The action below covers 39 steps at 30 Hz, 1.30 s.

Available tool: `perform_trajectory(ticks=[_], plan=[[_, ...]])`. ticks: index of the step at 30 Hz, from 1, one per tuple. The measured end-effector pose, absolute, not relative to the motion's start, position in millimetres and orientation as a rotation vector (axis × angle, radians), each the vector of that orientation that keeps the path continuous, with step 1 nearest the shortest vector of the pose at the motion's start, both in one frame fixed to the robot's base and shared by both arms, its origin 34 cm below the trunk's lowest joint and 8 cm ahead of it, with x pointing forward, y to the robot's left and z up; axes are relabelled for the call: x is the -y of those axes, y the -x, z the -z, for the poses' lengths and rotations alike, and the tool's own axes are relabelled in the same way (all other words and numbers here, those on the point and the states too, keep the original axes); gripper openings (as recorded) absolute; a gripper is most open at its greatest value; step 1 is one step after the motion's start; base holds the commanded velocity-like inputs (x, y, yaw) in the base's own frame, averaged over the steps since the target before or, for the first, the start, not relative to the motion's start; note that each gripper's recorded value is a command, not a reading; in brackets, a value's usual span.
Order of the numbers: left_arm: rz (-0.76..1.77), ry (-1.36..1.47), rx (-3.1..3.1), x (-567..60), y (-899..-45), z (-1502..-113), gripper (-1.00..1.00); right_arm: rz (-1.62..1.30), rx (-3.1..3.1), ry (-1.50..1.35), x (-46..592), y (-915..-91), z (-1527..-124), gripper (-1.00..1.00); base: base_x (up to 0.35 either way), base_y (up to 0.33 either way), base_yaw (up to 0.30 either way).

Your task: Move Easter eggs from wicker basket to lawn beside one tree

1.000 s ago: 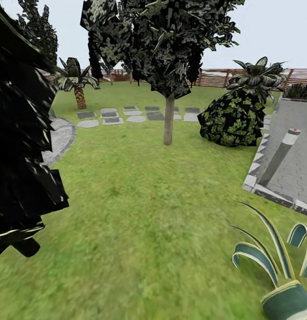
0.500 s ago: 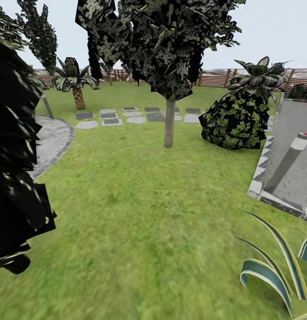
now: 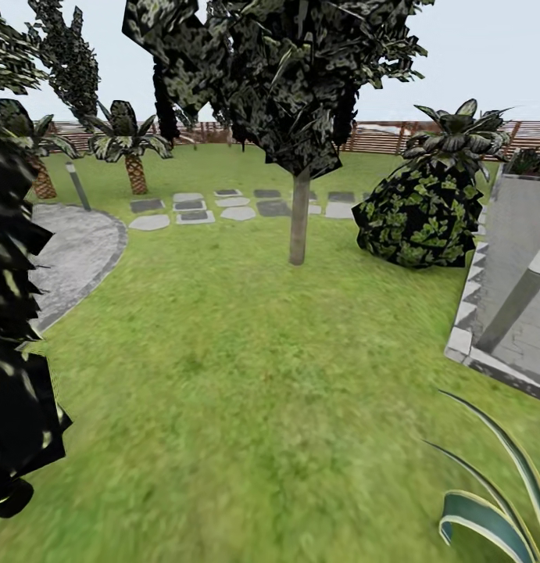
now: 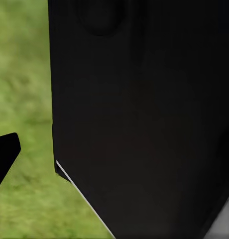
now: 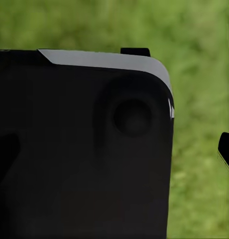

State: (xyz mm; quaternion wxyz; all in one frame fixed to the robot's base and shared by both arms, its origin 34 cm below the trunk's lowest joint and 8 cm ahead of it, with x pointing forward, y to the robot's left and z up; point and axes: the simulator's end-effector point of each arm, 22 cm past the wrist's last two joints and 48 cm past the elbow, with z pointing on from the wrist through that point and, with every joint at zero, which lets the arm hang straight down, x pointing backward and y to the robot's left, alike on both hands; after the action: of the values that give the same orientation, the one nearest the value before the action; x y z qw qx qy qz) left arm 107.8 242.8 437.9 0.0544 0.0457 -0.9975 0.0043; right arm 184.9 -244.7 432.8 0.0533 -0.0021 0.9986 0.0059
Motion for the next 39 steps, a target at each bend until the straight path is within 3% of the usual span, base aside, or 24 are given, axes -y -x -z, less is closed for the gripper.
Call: perform_trajectory(ticks=[12, 39], plan=[[-0.013, -0.139, 3.030, -242.8, -107.9, -437.9, 1.00, -0.015, -3.035, 0.007, 246.3, -184.9, -432.8, 1.00, 0.325, 0.000, -0.144], [-0.013, -0.139, 3.030, -242.8, -107.9, -437.9, 1.00, -0.019, -3.035, 0.006, 244.2, -184.7, -432.8, 1.00, 0.325, 0.000, -0.003]])
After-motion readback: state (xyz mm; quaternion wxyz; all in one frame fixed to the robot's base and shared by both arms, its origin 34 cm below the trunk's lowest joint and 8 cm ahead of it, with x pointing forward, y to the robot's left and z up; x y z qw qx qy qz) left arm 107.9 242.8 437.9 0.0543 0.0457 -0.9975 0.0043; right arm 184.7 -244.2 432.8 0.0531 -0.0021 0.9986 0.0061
